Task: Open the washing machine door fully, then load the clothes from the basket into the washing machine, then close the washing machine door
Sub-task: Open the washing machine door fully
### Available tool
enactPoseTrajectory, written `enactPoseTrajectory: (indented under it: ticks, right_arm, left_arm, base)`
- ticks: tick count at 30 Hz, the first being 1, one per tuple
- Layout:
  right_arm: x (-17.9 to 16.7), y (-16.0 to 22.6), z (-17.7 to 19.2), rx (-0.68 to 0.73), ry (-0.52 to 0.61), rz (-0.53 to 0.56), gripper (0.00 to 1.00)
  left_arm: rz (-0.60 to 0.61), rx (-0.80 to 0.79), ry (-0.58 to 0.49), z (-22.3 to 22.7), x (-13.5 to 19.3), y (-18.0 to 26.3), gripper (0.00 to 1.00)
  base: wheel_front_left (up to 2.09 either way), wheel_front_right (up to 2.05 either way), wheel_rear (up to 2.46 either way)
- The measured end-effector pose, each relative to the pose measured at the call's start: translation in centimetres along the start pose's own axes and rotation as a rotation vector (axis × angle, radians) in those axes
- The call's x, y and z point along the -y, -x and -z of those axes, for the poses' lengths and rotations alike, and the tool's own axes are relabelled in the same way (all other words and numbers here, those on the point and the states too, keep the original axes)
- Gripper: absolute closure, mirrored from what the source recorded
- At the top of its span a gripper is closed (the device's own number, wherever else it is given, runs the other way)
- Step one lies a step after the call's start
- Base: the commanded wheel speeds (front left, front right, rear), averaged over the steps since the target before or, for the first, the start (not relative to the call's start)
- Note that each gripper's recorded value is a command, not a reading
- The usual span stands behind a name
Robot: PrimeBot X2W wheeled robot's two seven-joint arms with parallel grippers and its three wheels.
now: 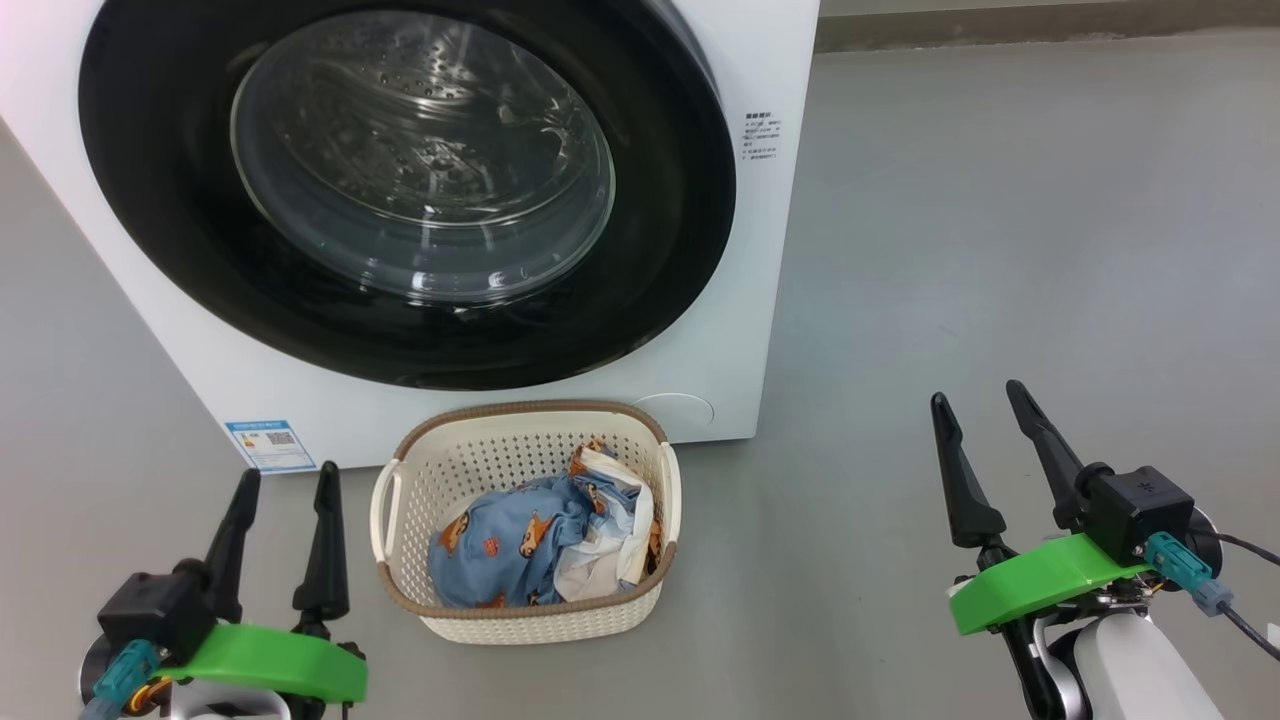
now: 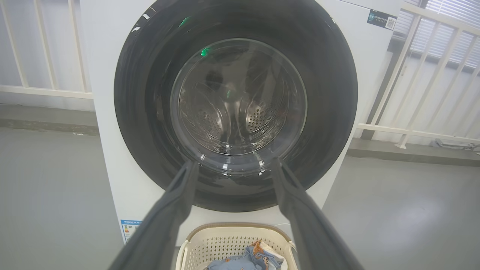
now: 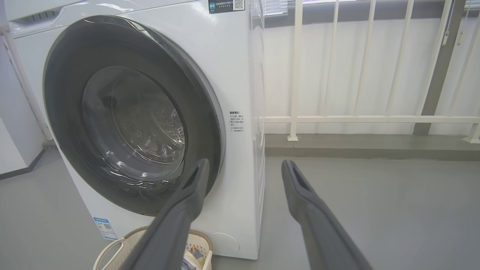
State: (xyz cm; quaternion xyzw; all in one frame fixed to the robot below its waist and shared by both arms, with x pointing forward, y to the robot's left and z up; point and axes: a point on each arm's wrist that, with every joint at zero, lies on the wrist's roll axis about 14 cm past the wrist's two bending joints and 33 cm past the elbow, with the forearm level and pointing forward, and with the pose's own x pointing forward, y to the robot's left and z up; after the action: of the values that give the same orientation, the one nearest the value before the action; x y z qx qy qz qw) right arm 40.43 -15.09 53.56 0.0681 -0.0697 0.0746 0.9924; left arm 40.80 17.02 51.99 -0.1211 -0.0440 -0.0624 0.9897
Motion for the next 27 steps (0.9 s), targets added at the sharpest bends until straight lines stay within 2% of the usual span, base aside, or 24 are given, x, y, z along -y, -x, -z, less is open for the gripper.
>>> enactPoseTrajectory:
  ticks: [13, 27]
  right_arm:
    - [0.3, -0.3, 0.6, -0.015, 0.000, 0.005, 0.00]
    - [1.0, -2.6, 0.2, 0.001, -0.001, 0.013, 0.00]
  left_arm:
    - [-0.016, -0.017, 0.012, 0.7, -0.5, 0.0, 0.00]
    - [-0.043, -0.036, 0.020, 1.4, -1.6, 0.0, 0.00]
  base:
    - [0.00, 0.00, 0.00]
    - [0.00, 0.00, 0.00]
